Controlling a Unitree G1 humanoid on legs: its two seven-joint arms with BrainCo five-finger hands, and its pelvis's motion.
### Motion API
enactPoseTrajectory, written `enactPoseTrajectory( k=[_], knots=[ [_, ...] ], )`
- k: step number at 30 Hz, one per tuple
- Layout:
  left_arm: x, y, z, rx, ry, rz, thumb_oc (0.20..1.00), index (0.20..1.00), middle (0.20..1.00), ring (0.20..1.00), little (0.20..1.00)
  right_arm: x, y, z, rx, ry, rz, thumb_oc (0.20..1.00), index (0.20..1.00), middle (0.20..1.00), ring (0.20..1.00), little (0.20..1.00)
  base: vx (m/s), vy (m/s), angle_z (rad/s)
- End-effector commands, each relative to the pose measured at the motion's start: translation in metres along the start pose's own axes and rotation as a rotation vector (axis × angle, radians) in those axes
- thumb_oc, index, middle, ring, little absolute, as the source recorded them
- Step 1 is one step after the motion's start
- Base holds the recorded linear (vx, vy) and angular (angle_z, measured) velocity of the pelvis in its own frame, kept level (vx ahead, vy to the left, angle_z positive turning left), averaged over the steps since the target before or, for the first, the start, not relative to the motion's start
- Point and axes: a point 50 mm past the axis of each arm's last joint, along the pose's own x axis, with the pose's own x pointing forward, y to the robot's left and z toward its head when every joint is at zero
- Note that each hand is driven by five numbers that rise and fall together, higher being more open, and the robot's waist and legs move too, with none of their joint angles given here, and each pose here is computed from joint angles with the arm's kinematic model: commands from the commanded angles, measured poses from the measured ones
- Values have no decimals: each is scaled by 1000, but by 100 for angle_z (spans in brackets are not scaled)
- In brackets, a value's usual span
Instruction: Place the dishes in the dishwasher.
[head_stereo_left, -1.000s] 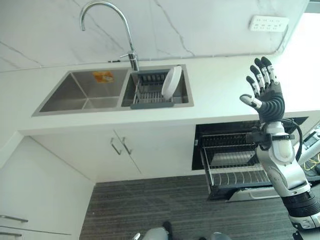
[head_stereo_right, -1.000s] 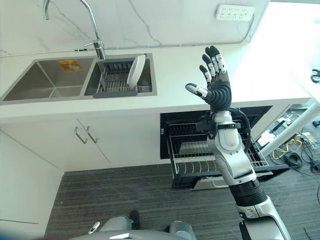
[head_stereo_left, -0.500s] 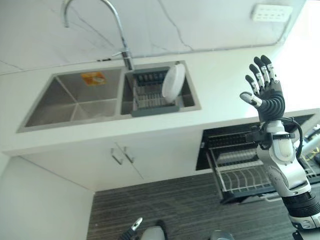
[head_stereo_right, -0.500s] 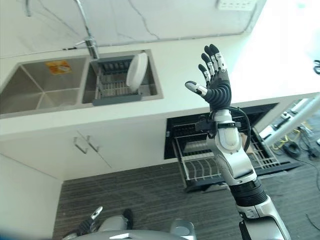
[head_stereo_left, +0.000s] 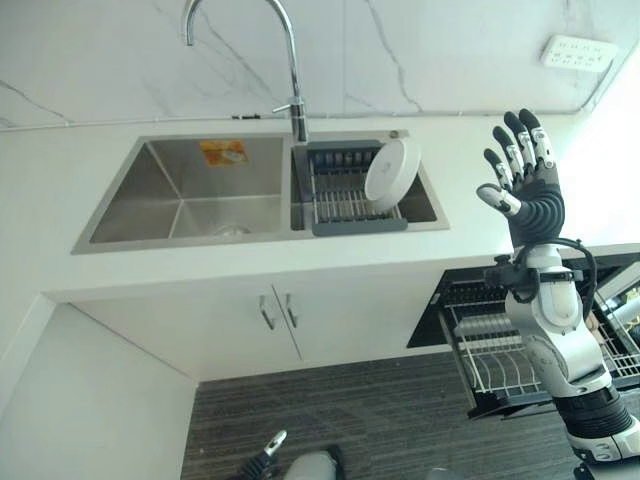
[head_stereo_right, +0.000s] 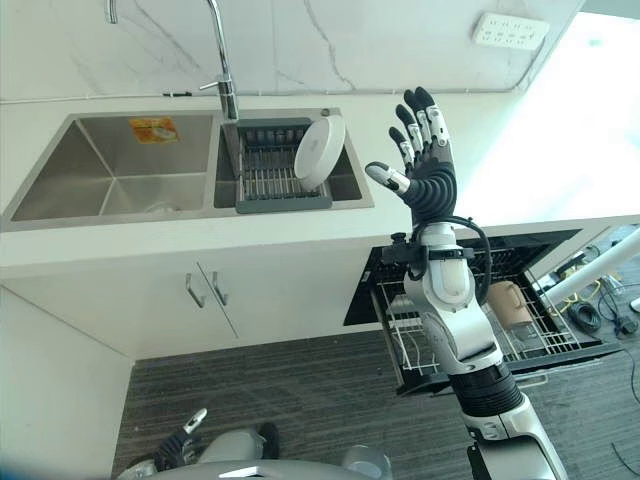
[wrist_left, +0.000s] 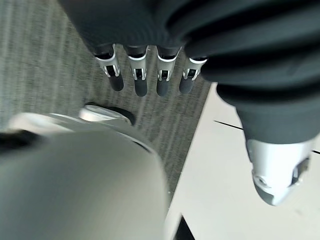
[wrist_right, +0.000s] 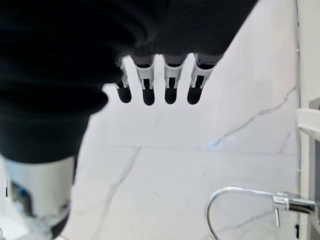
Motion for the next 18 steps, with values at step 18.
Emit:
enactPoseTrajectory(
  k=[18],
  knots=[
    [0,-6,-15,-37,-18,40,1000,1000,1000,1000,1000,7,-2,17,-8,-124,42,1000,1000,1000,1000,1000,133,-101,5]
  ],
)
